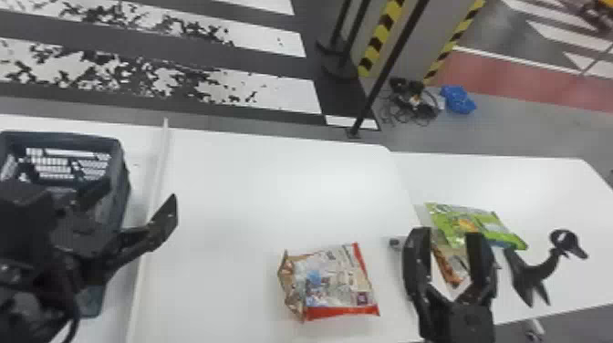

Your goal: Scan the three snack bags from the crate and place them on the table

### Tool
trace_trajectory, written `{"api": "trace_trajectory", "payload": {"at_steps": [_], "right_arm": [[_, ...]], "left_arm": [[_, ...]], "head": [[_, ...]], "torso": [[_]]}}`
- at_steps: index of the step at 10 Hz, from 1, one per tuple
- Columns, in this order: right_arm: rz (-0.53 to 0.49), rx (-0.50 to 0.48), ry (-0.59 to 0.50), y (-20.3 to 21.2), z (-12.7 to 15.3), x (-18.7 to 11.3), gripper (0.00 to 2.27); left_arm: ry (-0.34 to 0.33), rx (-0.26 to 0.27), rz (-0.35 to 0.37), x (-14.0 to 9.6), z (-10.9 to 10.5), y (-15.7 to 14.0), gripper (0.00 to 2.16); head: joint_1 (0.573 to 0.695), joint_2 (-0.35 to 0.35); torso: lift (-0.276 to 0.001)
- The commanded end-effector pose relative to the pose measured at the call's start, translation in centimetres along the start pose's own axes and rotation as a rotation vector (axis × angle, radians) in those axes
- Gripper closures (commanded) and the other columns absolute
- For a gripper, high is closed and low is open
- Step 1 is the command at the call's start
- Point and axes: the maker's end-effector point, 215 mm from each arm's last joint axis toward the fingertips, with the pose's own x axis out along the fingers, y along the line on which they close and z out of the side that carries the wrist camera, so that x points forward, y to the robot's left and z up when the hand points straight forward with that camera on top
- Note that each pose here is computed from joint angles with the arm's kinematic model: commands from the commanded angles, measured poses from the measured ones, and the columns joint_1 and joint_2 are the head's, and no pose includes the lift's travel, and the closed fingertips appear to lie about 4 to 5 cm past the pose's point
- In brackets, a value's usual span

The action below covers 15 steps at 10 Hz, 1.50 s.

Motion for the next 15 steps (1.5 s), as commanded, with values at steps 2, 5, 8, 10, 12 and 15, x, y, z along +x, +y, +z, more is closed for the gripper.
{"api": "trace_trajectory", "payload": {"at_steps": [2,5,8,10,12,15], "right_arm": [[0.086,0.021,0.087,2.1,-2.2,-0.4,0.09],[0.228,0.115,0.274,6.0,-7.5,-1.2,0.85],[0.360,0.257,0.539,10.6,-13.0,-4.0,2.22],[0.348,0.272,0.601,10.6,-14.7,-6.0,2.22],[0.242,0.208,0.611,5.7,-16.9,-7.1,2.22],[0.076,0.139,0.657,-2.1,-19.6,-9.7,2.22]], "left_arm": [[-0.052,-0.119,0.066,-4.1,1.8,4.2,0.08],[-0.039,-0.175,0.129,-7.3,1.2,7.1,0.08],[-0.024,-0.231,0.130,-8.9,0.0,8.6,0.07],[-0.027,-0.277,0.095,-9.5,-0.1,8.9,0.07],[-0.018,-0.292,0.089,-9.8,-0.5,9.2,0.07],[0.019,-0.292,0.178,-9.8,-1.7,10.3,0.08]], "head": [[0.695,-0.308],[0.695,-0.177],[0.695,-0.067],[0.695,-0.001],[0.695,0.015],[0.695,-0.086]], "torso": [[-0.037],[-0.037],[-0.037],[-0.037],[-0.037],[-0.037]]}}
